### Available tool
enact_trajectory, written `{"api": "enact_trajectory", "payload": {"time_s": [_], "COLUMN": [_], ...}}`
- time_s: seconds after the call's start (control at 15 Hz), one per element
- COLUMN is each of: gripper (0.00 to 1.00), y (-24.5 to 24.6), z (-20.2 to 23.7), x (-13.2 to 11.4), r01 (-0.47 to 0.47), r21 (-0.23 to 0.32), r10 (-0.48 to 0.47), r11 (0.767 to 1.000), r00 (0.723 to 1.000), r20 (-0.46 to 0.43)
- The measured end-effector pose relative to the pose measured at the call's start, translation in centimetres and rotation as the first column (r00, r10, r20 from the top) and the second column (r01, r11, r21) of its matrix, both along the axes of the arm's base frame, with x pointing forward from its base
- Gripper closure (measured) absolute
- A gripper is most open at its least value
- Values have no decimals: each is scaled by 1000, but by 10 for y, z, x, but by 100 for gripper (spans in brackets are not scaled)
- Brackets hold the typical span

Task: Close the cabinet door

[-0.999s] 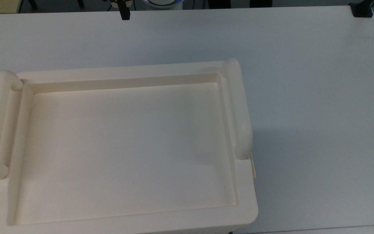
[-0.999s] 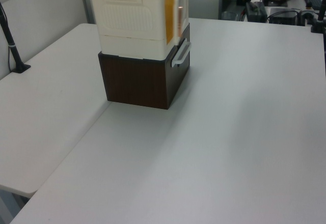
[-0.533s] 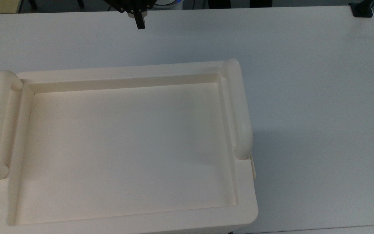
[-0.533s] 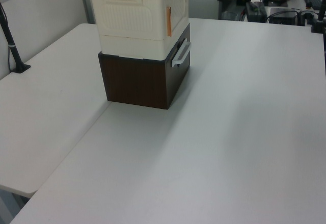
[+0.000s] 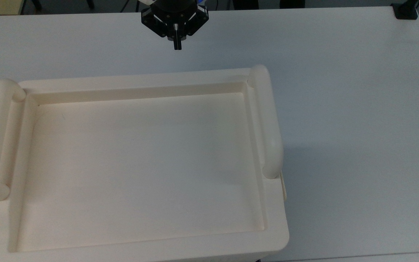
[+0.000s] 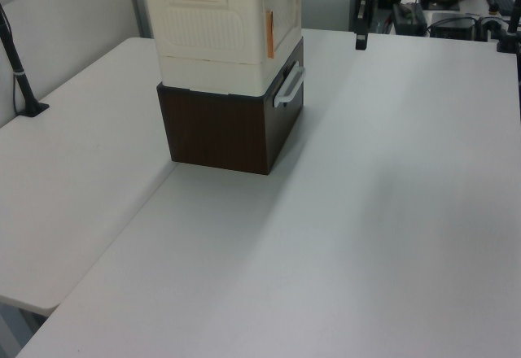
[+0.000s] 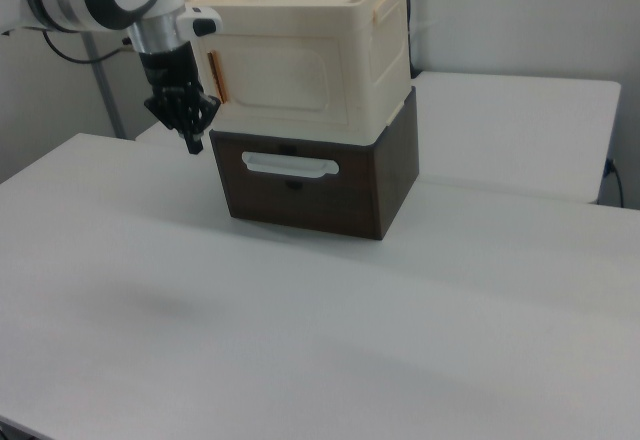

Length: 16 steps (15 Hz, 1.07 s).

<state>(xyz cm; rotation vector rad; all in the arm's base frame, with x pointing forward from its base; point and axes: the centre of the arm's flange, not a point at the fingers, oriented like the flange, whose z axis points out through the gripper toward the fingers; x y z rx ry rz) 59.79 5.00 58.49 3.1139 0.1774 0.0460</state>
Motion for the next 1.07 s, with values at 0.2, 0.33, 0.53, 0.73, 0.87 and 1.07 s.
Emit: {"api": "enact_trajectory", "payload": {"time_s": [0.2,0.33,0.53,0.73,0.87,1.07], "gripper": [84,69,36,5,0,0], "y": [-14,-26,-38,-39,-40,-43], "z": [-10,-7,7,12,11,12], "x": [-4,-9,-20,-23,-23,-23], "r01": [28,49,70,72,74,79], "r21": [-26,-34,-35,-41,-42,-42], "r10": [-29,-51,-73,-75,-77,-82], "r11": [999,998,997,997,996,996], "r00": [999,997,995,995,995,995], "r20": [-44,-63,-73,-65,-66,-64]}}
